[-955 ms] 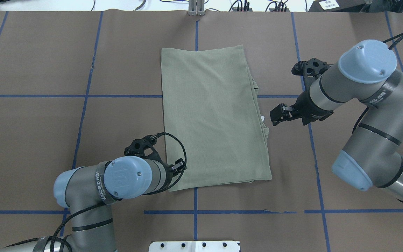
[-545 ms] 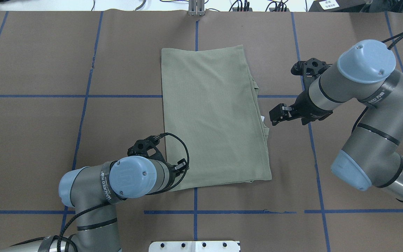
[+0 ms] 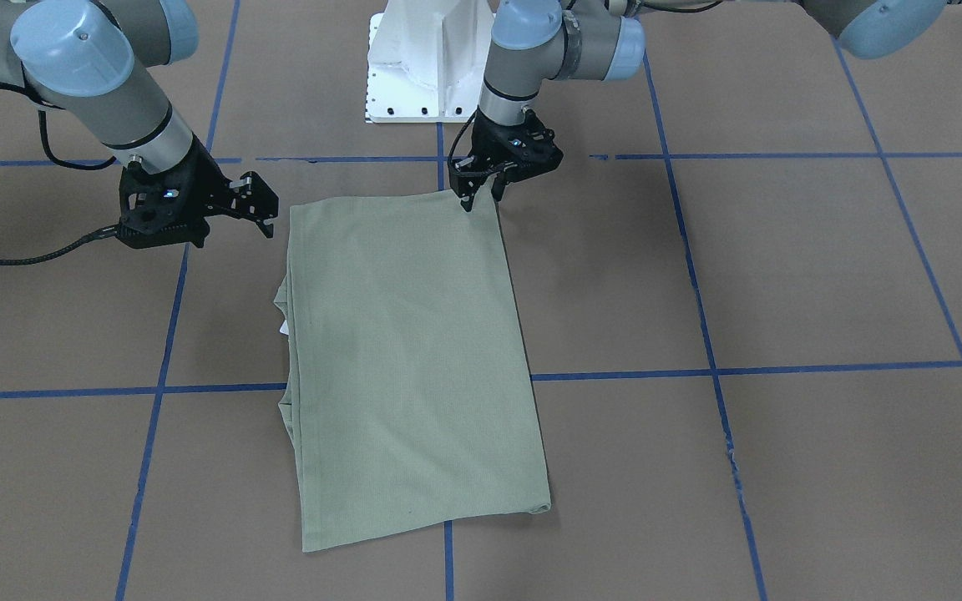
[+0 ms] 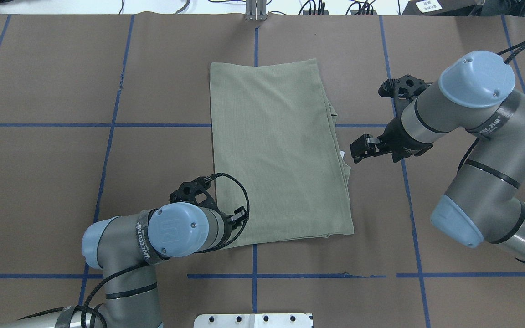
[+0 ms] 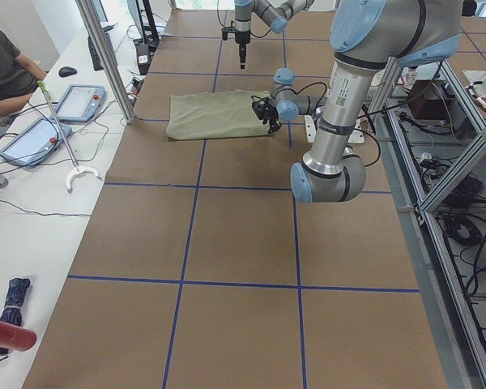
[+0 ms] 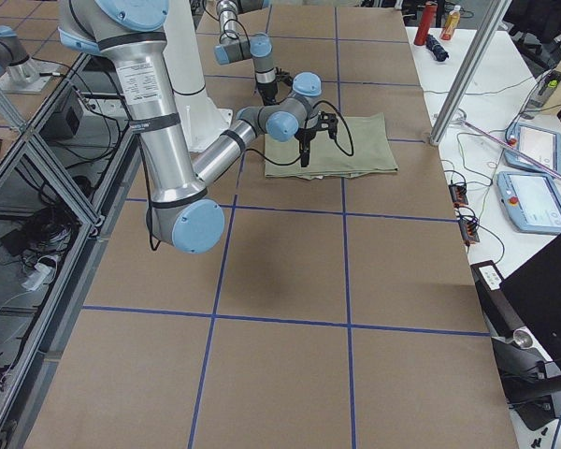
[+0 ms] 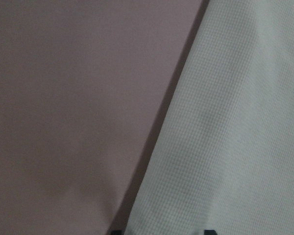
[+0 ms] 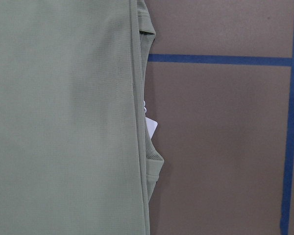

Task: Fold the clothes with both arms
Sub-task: 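Grasp the near corner of the shirt with the left gripper, then grasp the other near corner with the right gripper while the left holds, then lift both near corners and fold them over toward the far end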

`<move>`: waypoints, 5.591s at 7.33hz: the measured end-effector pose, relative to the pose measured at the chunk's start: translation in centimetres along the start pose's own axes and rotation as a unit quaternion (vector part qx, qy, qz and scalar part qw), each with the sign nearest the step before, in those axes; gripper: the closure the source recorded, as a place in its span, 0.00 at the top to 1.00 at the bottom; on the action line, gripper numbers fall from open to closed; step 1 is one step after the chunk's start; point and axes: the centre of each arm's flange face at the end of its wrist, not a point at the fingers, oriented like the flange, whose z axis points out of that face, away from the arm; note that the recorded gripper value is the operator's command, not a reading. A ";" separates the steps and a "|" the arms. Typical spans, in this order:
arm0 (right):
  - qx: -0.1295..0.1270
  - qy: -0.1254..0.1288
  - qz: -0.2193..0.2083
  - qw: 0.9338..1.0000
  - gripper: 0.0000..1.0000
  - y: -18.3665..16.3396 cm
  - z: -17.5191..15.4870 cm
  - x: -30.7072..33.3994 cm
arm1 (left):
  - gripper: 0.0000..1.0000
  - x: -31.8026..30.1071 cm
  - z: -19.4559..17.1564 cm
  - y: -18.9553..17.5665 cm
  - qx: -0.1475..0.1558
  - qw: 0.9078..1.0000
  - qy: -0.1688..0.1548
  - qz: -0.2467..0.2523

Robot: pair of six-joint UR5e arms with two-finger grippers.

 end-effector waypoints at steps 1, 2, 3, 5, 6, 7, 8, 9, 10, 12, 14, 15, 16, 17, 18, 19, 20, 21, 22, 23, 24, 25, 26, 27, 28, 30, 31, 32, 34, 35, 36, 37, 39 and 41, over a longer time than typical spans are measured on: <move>0.000 0.000 0.000 1.000 1.00 0.0 0.0 0.0 | 0.63 -0.1 0.2 0.1 0.000 1.000 -0.002 0.000; 0.000 0.000 0.000 1.000 1.00 0.0 0.0 0.0 | 0.63 -0.1 0.3 0.2 0.000 1.000 -0.004 0.001; 0.000 0.001 0.000 1.000 1.00 0.0 0.1 0.0 | 0.63 -0.2 0.3 0.2 0.000 1.000 -0.008 0.001; -0.001 0.001 0.000 1.000 1.00 0.0 0.1 0.1 | 0.63 -0.3 0.3 0.3 -0.001 1.000 -0.011 0.001; -0.001 0.001 0.000 1.000 1.00 0.0 0.1 0.1 | 0.66 -0.3 0.4 0.3 -0.001 1.000 -0.014 0.001; -0.001 0.002 0.000 1.000 1.00 0.0 0.1 0.2 | 0.72 -0.4 0.4 0.3 -0.001 1.000 -0.016 0.001; -0.001 0.002 0.001 1.000 1.00 0.0 0.1 0.2 | 0.72 -0.4 0.5 0.4 -0.002 1.000 -0.017 0.001; -0.001 0.002 0.001 1.000 1.00 0.0 0.2 0.2 | 0.66 -0.4 0.5 0.5 -0.002 1.000 -0.018 0.002; -0.002 0.002 0.001 1.000 1.00 0.0 0.2 0.2 | 0.48 -0.4 0.5 0.5 -0.003 1.000 -0.018 0.002; -0.002 0.002 0.001 1.000 1.00 0.1 0.2 0.2 | 0.03 -0.4 0.5 0.6 -0.004 1.000 -0.018 0.002; -0.002 0.002 0.001 1.000 1.00 0.0 0.2 0.2 | 0.00 -0.3 0.3 0.6 -0.006 1.000 -0.015 0.001; -0.002 0.002 0.001 1.000 1.00 0.1 0.2 0.2 | 0.00 -0.2 -0.2 0.7 -0.009 1.000 -0.011 0.001; -0.002 0.001 0.007 1.000 1.00 0.1 0.1 0.2 | 0.00 0.0 -1.1 0.9 -0.016 1.000 -0.005 0.001; -0.003 -0.001 0.021 1.000 1.00 0.4 0.1 -0.2 | 0.00 0.3 -2.2 1.1 -0.027 1.000 0.001 0.002; -0.011 -0.005 0.052 0.999 1.00 1.5 0.7 -1.3 | 0.00 0.6 -3.6 1.4 -0.038 0.999 0.007 0.003; -0.018 -0.011 0.098 0.995 1.00 3.2 1.7 -3.1 | 0.00 0.8 -5.0 1.8 -0.047 0.999 0.013 0.004; -0.015 -0.015 0.147 0.989 1.00 5.8 3.5 -5.3 | 0.00 1.0 -5.9 2.0 -0.052 0.999 0.014 0.005; -0.004 -0.012 0.183 0.983 1.00 8.7 5.7 -7.3 | 0.00 1.0 -6.2 2.1 -0.054 0.998 0.013 0.005; 0.002 -0.005 0.197 0.980 1.00 11.3 7.8 -8.9 | 0.00 0.9 -6.1 2.1 -0.054 0.998 0.011 0.006; 0.005 0.005 0.198 0.980 1.00 13.3 9.6 -9.7 | 0.00 0.8 -6.0 2.0 -0.054 0.998 0.010 0.008; 0.008 0.015 0.195 0.981 1.00 14.5 11.0 -10.0 | 0.00 0.8 -5.9 2.0 -0.054 0.998 0.009 0.008; 0.011 0.022 0.195 0.981 1.00 14.9 11.7 -9.9 | 0.00 0.8 -5.9 2.0 -0.054 0.998 0.009 0.008; 0.014 0.027 0.200 0.979 1.00 14.9 12.1 -9.6 | 0.00 0.9 -5.9 2.1 -0.054 0.998 0.010 0.009; 0.015 0.032 0.212 0.977 1.00 14.9 12.5 -9.1 | 0.00 0.9 -5.9 2.1 -0.054 0.998 0.010 0.009; 0.016 0.037 0.222 0.974 1.00 15.0 12.7 -8.6 | 0.00 1.0 -6.0 2.1 -0.054 0.998 0.011 0.009; 0.016 0.044 0.231 0.972 1.00 15.1 13.1 -7.9 | 0.00 1.2 -6.1 2.2 -0.054 0.998 0.012 0.009; 0.016 0.044 0.232 0.972 0.92 15.2 13.1 -7.9 | 0.00 1.2 -6.1 2.2 -0.054 0.998 0.012 0.009; 0.015 0.046 0.234 0.971 0.56 15.2 13.3 -7.9 | 0.00 1.2 -6.1 2.2 -0.054 0.998 0.012 0.009; 0.015 0.054 0.243 0.968 0.15 15.2 13.7 -7.7 | 0.00 1.2 -6.1 2.2 -0.054 0.998 0.013 0.009; 0.015 0.055 0.245 0.968 0.03 15.2 13.7 -7.8 | 0.00 1.2 -6.1 2.2 -0.054 0.998 0.013 0.009; 0.014 0.056 0.246 0.967 0.00 15.2 13.6 -8.0 | 0.00 1.2 -6.1 2.2 -0.054 0.998 0.013 0.009; 0.013 0.058 0.247 0.967 0.00 15.1 13.6 -8.1 | 0.00 1.2 -6.1 2.2 -0.054 0.998 0.013 0.009; 0.014 0.056 0.249 0.967 0.00 14.6 12.5 -9.8 | 0.00 1.1 -6.0 2.2 -0.054 0.998 0.012 0.009; 0.016 0.044 0.251 0.967 0.00 14.1 10.9 -11.2 | 0.00 1.2 -6.1 2.2 -0.054 0.998 0.012 0.009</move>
